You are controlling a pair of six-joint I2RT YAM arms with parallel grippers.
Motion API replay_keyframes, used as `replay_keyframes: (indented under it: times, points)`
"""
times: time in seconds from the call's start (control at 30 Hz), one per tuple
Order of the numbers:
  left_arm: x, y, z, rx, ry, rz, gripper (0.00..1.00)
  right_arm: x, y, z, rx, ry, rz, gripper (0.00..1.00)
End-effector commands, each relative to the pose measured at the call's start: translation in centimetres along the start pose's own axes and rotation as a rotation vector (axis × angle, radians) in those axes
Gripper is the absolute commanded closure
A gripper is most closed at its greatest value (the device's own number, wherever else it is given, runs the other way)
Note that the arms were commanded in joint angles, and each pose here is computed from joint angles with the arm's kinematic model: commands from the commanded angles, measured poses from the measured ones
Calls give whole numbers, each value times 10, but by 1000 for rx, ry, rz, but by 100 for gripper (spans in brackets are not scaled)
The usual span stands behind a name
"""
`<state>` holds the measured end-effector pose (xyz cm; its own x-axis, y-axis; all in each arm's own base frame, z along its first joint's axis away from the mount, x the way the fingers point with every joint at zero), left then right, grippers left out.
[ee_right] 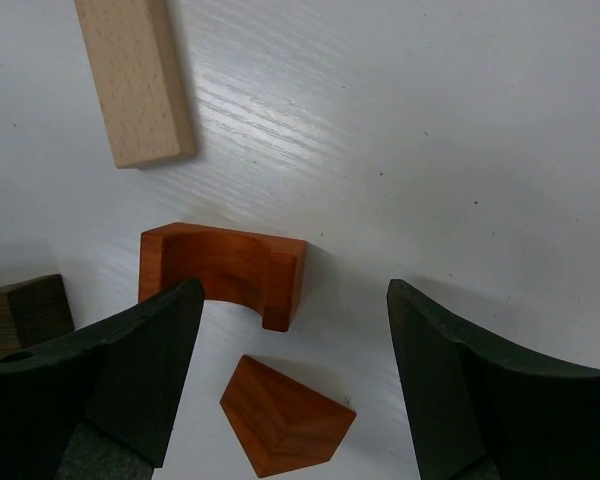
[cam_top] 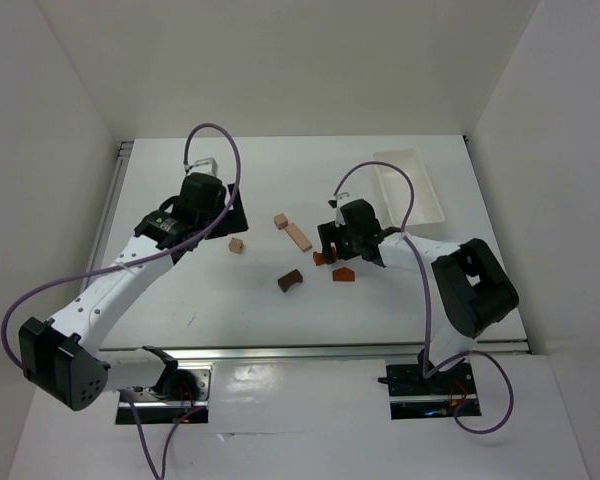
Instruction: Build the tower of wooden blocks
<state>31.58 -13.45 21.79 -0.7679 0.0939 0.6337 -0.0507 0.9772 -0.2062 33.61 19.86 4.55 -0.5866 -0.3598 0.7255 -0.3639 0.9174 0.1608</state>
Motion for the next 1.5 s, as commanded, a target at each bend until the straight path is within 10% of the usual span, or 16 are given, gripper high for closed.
replay_keyframes:
  times: [0.0,0.17,0.27,0.5,0.73,0.9,1.47]
  points:
    - [8,-16,-8,45,-10,141,5,0,3,-27,-14,-71,19,21]
    - [4,-21,-6,11,-7,176,5,-7,6,-23,-22,-70,-5,33]
    - [1,-28,-10,-10,-6,199,3,-13,7,-21,-22,-54,-14,63]
    - [-1,-33,-22,-27,-13,234,0,6,12,-38,0,-106,-34,100]
    - [14,-89,-17,-119,63,681,0,80,60,-99,274,-509,-293,100]
    - [50,-129,6,-195,143,1123,0,190,108,-118,576,-1030,-565,100]
    - [115,-139,26,-310,92,1524,21,260,152,-102,874,-1257,-877,100]
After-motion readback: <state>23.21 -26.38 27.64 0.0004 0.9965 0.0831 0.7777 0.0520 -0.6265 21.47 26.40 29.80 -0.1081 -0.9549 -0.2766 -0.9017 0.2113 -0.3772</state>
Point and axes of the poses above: each gripper's point midway between its finger pads, its own x axis back along the fingers, its own y axis along the line the jaws close on, z = x × y, the point moved 1 cm from there along x, back along the fingers, and after that the axes turned 3 degrees about -x, right-handed, at the moved point
